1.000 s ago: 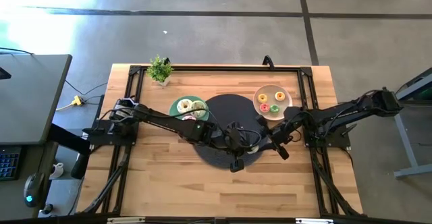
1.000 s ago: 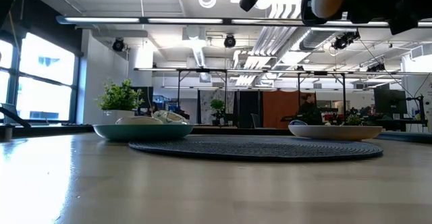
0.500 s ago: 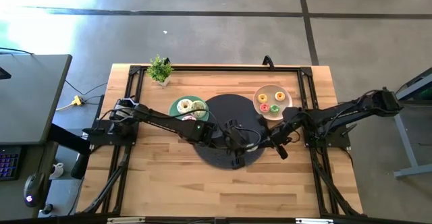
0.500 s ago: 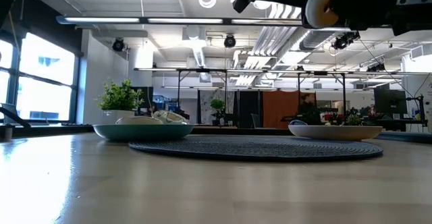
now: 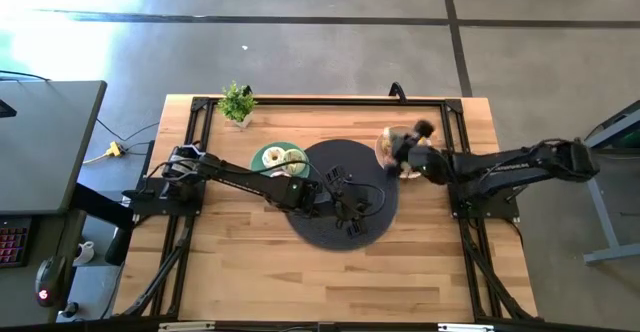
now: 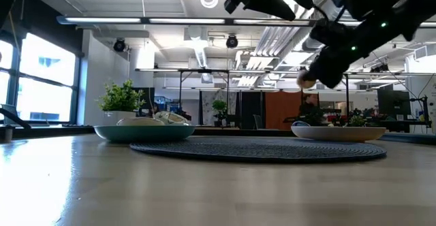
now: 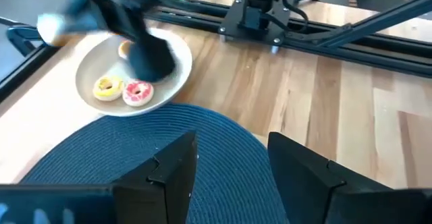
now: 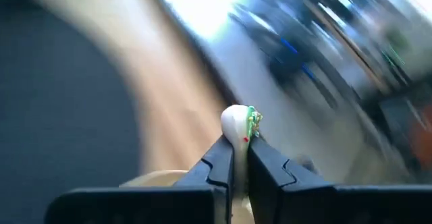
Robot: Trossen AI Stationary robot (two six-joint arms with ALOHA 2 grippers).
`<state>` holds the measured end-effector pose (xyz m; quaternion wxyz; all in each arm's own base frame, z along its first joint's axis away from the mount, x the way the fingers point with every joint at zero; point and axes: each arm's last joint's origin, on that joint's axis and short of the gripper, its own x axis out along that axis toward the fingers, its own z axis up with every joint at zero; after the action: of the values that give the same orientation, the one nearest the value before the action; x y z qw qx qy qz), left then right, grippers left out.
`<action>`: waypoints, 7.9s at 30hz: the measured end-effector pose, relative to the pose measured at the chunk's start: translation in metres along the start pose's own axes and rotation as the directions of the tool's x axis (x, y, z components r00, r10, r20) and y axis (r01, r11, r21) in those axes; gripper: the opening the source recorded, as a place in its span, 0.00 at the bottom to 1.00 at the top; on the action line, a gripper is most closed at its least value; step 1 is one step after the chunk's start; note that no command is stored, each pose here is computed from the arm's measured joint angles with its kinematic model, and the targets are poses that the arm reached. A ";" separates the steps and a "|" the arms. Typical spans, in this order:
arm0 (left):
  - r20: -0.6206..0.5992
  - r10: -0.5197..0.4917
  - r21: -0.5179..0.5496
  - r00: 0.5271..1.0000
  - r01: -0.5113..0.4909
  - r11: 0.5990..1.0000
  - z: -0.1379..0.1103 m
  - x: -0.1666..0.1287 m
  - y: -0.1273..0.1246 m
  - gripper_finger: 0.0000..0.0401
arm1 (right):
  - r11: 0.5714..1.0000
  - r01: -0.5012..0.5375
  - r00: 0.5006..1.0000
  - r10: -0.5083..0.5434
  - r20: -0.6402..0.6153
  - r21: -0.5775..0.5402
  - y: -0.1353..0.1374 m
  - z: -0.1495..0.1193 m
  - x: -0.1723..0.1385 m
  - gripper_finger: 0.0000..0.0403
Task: Pick & Place donuts
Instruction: Put the small green donut on the white plate, then return to Home Position
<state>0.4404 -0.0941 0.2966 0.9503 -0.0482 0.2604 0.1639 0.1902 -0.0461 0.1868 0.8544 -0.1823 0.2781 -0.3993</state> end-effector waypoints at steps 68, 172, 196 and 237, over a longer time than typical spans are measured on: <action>-0.156 0.275 0.031 0.949 -0.273 0.961 0.027 -0.180 0.075 0.45 | 0.809 -0.533 0.782 0.360 0.508 0.246 -0.121 0.028 -0.121 0.35; 0.433 -0.016 -0.196 0.901 0.112 0.974 -0.270 -0.186 0.180 0.45 | 0.582 -0.798 0.501 0.495 0.709 0.157 -0.033 -0.060 -0.066 0.35; 0.434 -0.016 -0.196 0.901 0.112 0.974 -0.270 -0.186 0.180 0.45 | 0.582 -0.798 0.501 0.496 0.709 0.157 -0.033 -0.060 -0.066 0.35; 0.434 -0.016 -0.196 0.901 0.112 0.974 -0.270 -0.186 0.180 0.45 | 0.582 -0.798 0.501 0.496 0.709 0.157 -0.033 -0.060 -0.066 0.35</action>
<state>0.0998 -0.0253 0.1585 0.9781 -0.1227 0.0237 0.1663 0.0989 -0.0195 0.1789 0.9974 0.0368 -0.0617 -0.0101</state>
